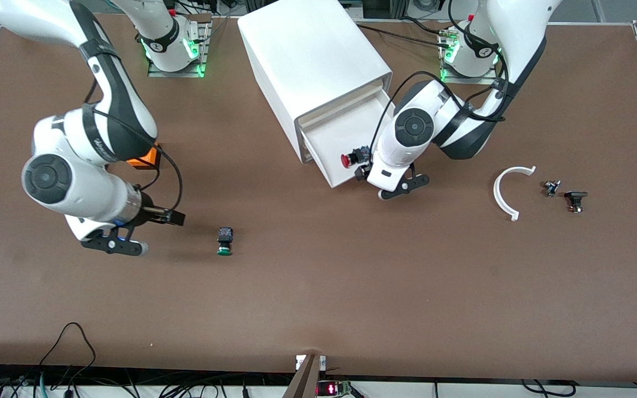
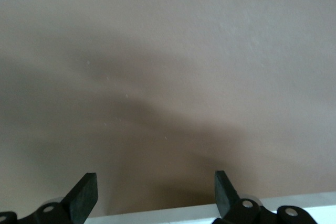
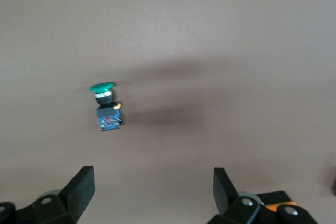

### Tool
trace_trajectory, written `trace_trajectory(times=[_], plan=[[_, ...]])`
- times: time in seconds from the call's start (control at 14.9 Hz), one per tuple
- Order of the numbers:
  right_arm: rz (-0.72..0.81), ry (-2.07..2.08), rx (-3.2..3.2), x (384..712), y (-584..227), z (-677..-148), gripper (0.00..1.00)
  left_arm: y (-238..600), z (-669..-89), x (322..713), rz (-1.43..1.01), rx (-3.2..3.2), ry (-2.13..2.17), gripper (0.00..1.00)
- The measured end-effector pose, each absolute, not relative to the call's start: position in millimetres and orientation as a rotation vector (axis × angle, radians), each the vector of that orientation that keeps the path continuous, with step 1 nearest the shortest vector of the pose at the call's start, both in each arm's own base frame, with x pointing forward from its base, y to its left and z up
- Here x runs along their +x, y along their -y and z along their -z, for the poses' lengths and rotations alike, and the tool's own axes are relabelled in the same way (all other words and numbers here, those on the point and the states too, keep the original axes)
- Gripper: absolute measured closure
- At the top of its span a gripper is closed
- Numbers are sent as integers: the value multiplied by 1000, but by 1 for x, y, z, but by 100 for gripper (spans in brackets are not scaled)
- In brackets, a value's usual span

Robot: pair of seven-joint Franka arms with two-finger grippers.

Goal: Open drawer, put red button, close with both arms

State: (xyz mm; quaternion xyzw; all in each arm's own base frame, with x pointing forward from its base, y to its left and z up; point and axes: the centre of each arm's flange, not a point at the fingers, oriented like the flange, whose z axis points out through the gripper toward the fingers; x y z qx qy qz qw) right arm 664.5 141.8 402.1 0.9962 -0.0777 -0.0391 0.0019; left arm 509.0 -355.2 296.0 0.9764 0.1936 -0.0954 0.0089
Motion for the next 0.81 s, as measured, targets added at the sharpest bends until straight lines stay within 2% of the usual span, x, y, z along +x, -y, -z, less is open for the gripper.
trace_trajectory(times=[0.81], plan=[[-66, 141, 3098, 600, -82, -518, 0, 420, -292, 428, 402, 3068, -546, 1]])
